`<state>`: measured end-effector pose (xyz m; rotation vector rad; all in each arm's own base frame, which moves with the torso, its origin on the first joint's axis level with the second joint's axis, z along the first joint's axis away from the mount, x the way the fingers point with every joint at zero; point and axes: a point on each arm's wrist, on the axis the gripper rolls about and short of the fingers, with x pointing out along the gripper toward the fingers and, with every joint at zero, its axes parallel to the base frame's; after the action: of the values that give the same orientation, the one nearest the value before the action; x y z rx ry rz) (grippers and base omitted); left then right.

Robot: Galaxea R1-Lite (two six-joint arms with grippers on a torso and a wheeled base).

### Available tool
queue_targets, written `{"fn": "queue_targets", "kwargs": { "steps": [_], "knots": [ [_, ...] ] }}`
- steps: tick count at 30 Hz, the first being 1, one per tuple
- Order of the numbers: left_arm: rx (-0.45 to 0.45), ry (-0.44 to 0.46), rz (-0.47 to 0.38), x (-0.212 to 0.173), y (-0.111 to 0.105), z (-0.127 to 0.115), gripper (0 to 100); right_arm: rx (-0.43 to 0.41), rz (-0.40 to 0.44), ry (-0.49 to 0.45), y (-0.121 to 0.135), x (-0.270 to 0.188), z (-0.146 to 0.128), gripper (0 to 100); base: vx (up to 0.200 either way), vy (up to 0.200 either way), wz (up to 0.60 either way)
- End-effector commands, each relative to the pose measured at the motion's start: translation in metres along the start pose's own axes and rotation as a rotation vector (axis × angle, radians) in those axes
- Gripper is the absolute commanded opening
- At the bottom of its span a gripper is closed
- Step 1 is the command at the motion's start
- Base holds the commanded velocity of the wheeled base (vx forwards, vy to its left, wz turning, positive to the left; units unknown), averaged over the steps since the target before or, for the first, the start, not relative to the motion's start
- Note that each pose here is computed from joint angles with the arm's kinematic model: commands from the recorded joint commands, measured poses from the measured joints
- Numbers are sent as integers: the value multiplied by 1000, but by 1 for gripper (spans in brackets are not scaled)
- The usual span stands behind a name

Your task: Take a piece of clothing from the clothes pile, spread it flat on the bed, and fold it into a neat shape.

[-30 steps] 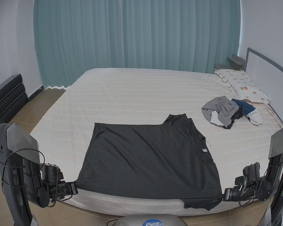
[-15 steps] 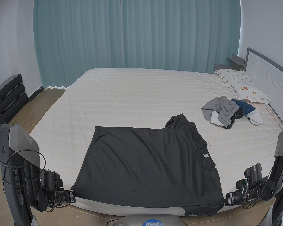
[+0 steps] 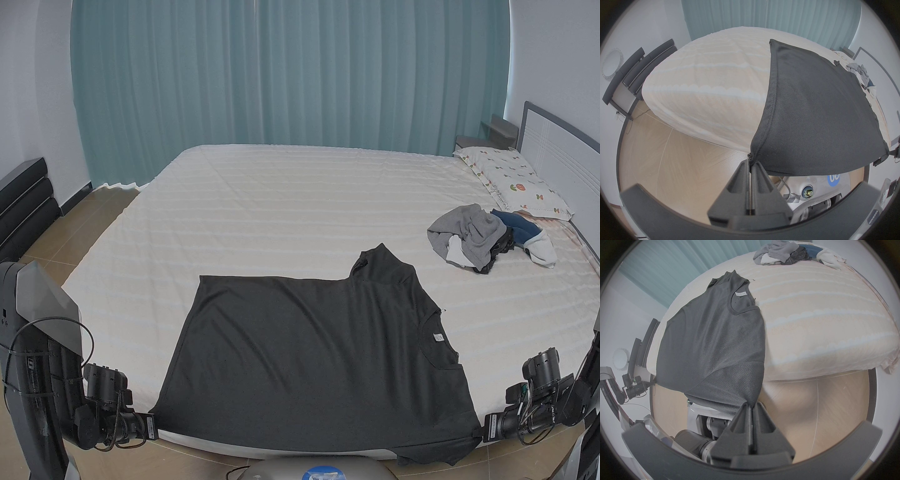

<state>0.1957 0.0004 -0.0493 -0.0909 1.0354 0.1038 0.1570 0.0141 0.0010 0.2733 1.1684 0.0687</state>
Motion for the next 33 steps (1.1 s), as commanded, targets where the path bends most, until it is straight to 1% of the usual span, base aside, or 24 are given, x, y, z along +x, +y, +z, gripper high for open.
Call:
{"fn": "queue_targets", "kwargs": {
  "steps": [1, 2, 3, 4, 5, 6, 7, 8, 9, 11, 13, 16, 18, 19, 20, 22, 26, 30, 33],
  "knots": [
    [-4, -13, -6, -5, 0, 1, 0, -20, 10, -17, 1, -10, -4, 0, 0, 0, 0],
    [-12, -34, -11, -4, -1, 4, 0, -26, 15, -30, 1, -11, -3, 0, 0, 0, 0],
    [-12, -34, -11, -4, -1, 4, 0, -26, 15, -30, 1, -11, -3, 0, 0, 0, 0],
    [-23, -82, -21, -1, -2, 12, 0, -28, 19, -51, 2, -12, -1, 0, 0, 0, 0],
    [-25, -85, -21, -1, -2, 12, 0, -28, 20, -54, 2, -12, -1, 0, 0, 0, 0],
    [-53, -126, -29, 1, -3, 19, 0, -29, 30, -85, 2, -13, 3, 0, 0, 0, 0],
    [-103, -171, -38, 4, -4, 28, 0, -30, 47, -129, 4, -13, 9, 0, 0, 0, 0],
    [-109, -175, -40, 4, -4, 29, 0, -31, 49, -133, 4, -13, 10, 0, 0, 0, 0],
    [-185, -231, -62, 9, -7, 41, 0, -32, 68, -190, 5, -12, 18, 0, 0, 0, 0],
    [-261, -283, -85, 12, -9, 53, 0, -34, 83, -240, 6, -10, 28, 0, 0, 0, 0],
    [-316, -329, -109, 13, -11, 63, 0, -8, 91, -287, 6, -6, 40, 0, 0, 0, 0],
    [-380, -393, -144, 8, -13, 77, 0, 37, 123, -373, 9, -6, 57, 0, 0, 0, 0],
    [-412, -422, -170, 5, -16, 84, 0, 61, 138, -402, 11, -6, 64, 0, 0, 0, 0],
    [-412, -422, -170, 5, -16, 84, 0, 61, 138, -402, 11, -6, 64, 0, 0, 0, 0],
    [-419, -443, -193, 4, -20, 89, 0, 59, 141, -412, 12, -5, 69, 0, 0, 0, 0],
    [-417, -460, -206, 0, -23, 92, 0, 57, 140, -410, 12, -4, 70, 0, 0, 0, 0],
    [-418, -503, -220, -10, -23, 99, 0, 56, 143, -419, 12, -6, 69, 0, 0, 0, 0],
    [-413, -512, -220, -14, -23, 100, 0, 55, 146, -428, 12, -10, 67, 0, 0, 0, 0],
    [-409, -501, -216, -12, -23, 98, 0, 53, 145, -423, 12, -10, 67, 0, 0, 0, 0]
  ]
}}
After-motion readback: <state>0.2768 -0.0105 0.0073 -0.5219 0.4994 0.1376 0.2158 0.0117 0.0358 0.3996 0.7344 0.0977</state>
